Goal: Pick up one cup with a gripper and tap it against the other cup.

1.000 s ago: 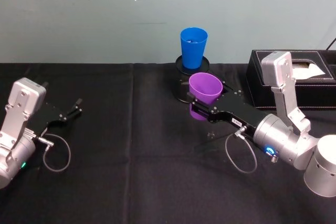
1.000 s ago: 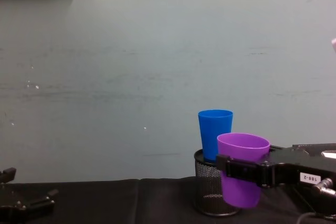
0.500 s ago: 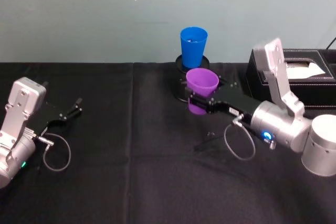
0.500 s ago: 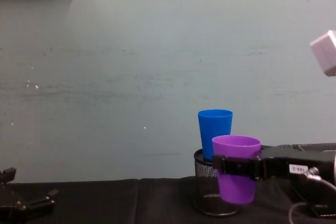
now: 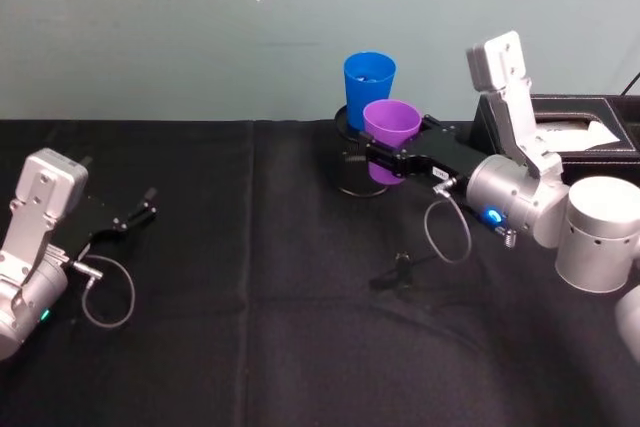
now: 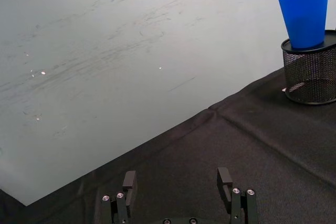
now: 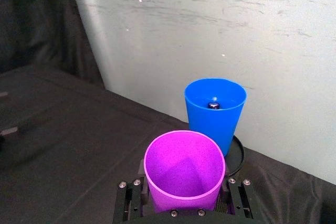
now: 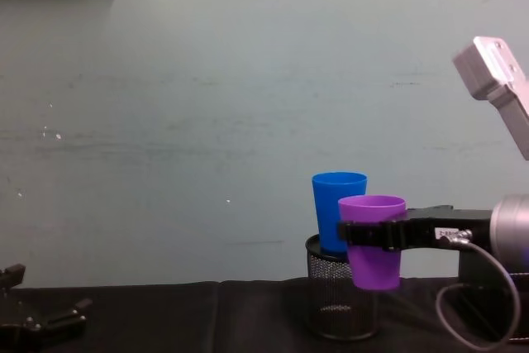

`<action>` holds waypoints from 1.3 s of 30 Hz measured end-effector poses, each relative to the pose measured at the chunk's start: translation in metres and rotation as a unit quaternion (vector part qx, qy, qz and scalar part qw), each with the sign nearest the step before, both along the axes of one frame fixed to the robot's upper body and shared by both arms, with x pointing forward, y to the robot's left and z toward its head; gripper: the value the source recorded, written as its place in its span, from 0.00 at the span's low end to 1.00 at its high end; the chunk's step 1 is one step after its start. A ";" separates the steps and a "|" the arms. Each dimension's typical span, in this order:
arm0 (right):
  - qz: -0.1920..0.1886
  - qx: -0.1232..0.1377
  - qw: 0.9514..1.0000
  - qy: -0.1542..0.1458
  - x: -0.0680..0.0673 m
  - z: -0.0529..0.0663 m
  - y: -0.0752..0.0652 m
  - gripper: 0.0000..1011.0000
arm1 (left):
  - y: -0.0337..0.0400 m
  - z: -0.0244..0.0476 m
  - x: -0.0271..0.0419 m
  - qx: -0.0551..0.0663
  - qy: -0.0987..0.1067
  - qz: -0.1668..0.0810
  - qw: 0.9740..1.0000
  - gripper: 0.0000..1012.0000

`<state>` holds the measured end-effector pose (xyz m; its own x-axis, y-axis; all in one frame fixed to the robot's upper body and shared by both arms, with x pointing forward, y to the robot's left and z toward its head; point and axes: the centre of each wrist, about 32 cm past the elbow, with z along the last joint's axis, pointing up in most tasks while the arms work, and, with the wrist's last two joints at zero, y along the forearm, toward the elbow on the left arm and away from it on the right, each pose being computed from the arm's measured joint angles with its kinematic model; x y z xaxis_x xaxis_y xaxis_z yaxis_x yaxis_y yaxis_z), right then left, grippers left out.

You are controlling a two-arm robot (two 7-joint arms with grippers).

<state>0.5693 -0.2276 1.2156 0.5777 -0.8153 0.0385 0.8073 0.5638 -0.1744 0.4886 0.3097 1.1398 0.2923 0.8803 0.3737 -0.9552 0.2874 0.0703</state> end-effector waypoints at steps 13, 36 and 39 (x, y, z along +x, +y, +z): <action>-0.017 0.015 1.000 0.015 0.012 0.002 0.007 0.73 | 0.0000 0.0000 0.0000 0.000 0.000 0.000 1.000 0.99; -0.020 0.031 0.999 0.023 0.028 0.003 0.010 0.73 | 0.0000 0.0000 0.0000 0.000 0.000 0.000 1.000 0.99; -0.019 0.030 0.999 0.022 0.028 0.004 0.012 0.73 | 0.0000 0.0000 0.0000 0.000 0.000 0.000 1.000 0.99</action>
